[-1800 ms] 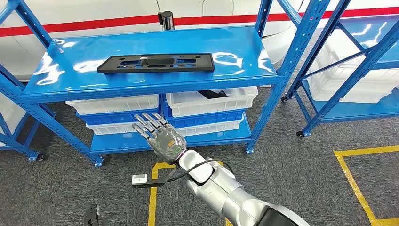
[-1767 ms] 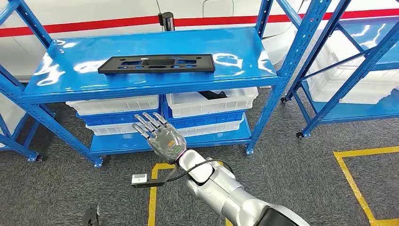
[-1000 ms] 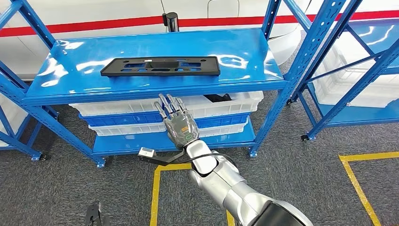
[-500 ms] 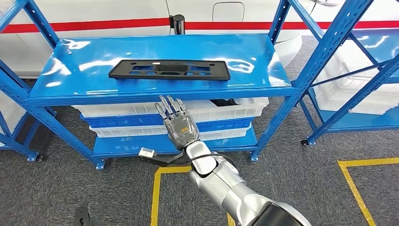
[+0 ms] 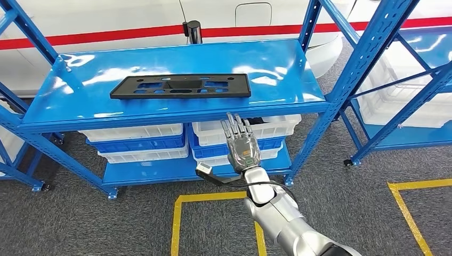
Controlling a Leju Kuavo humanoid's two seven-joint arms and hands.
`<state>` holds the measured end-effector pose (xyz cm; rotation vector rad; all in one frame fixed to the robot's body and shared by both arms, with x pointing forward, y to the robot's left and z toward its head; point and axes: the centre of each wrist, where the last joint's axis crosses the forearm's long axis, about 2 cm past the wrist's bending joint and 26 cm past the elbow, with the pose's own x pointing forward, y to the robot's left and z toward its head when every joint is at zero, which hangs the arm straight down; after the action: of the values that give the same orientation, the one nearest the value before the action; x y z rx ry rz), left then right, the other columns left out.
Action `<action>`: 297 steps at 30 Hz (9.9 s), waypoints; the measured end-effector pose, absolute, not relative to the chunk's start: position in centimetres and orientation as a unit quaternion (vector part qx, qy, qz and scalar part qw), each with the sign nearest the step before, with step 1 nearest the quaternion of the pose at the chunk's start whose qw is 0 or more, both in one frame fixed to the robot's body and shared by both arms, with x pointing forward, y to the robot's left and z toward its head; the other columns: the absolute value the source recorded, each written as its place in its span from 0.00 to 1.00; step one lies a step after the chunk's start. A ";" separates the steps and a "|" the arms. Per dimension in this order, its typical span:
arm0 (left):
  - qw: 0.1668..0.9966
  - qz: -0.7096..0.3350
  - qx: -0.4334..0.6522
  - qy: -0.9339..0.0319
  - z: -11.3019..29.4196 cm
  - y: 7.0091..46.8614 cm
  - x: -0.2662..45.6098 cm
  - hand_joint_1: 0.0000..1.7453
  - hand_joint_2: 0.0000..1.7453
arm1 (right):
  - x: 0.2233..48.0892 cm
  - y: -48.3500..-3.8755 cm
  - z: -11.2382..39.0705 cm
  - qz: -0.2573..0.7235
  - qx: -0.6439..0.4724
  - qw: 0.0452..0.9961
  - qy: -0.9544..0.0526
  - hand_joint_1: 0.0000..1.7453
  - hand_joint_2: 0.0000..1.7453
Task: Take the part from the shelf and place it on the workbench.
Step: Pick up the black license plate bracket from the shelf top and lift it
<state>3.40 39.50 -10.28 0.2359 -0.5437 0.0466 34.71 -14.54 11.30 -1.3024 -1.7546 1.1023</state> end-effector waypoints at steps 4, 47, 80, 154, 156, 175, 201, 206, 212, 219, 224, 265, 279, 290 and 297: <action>0.965 0.032 0.114 -0.234 -10.1 40.6 2.6 0.00 0.00 | 34.6 -14.6 11.3 0.429 -0.496 0.341 -0.674 0.00 1.00; 0.983 -0.023 0.026 -0.180 -11.3 27.7 3.0 0.00 0.00 | 36.4 -10.2 14.1 0.428 -0.461 0.328 -0.704 0.00 1.00; 0.968 -0.055 0.038 -0.243 -11.2 29.2 4.2 0.00 0.00 | 36.8 -8.7 15.5 0.445 -0.438 0.296 -0.723 0.00 1.00; 0.880 -0.082 0.096 -0.458 -9.8 27.6 11.1 0.00 0.00 | 39.2 -5.1 18.4 0.517 -0.409 0.355 -0.663 0.94 1.00; 0.883 -0.084 0.098 -0.451 -9.8 27.6 11.0 0.00 0.00 | 39.1 -5.3 18.2 0.516 -0.406 0.357 -0.664 0.99 1.00; 0.934 -0.056 0.119 -0.331 -10.6 28.1 7.5 0.00 0.00 | 39.1 -5.3 18.4 0.486 -0.370 0.361 -0.705 1.00 1.00; 0.912 -0.062 0.090 -0.396 -10.8 27.9 6.3 0.00 0.00 | 39.5 -4.1 22.4 0.369 -0.212 0.367 -0.827 1.00 1.00; 0.917 -0.054 0.089 -0.385 -10.9 27.8 5.7 0.00 0.00 | 39.1 -4.2 24.3 0.302 -0.092 0.383 -0.868 1.00 1.00; 0.917 -0.065 0.088 -0.385 -10.9 27.9 5.6 0.00 0.00 | 37.8 -6.1 25.6 0.221 -0.019 0.386 -0.895 1.00 1.00; 0.916 -0.069 0.091 -0.386 -10.9 28.3 5.6 0.00 0.00 | 36.7 -8.5 26.4 0.171 0.006 0.369 -0.914 1.00 1.00; 0.913 -0.063 0.093 -0.391 -10.9 28.4 5.6 0.00 0.00 | 35.9 -9.6 26.6 0.132 0.024 0.351 -0.927 1.00 1.00; 0.922 -0.011 0.164 -0.350 -10.9 29.9 5.5 0.00 1.00 | 30.3 -14.9 23.7 0.088 0.077 0.328 -0.938 1.00 1.00; 0.918 -0.015 0.162 -0.361 -10.9 29.9 5.5 0.00 1.00 | 30.2 -15.3 23.3 0.095 0.075 0.331 -0.936 1.00 1.00; 0.918 -0.016 0.161 -0.361 -10.9 29.9 5.5 0.00 1.00 | 30.2 -15.3 23.3 0.096 0.075 0.332 -0.935 1.00 1.00; 0.921 -0.024 0.156 -0.357 -10.9 30.0 5.5 0.00 1.00 | 30.2 -15.4 23.1 0.100 0.079 0.333 -0.934 1.00 1.00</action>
<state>5.52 29.97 -10.91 0.3208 -0.7338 -0.0499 30.16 -15.39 23.12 0.2065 -2.4390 0.2620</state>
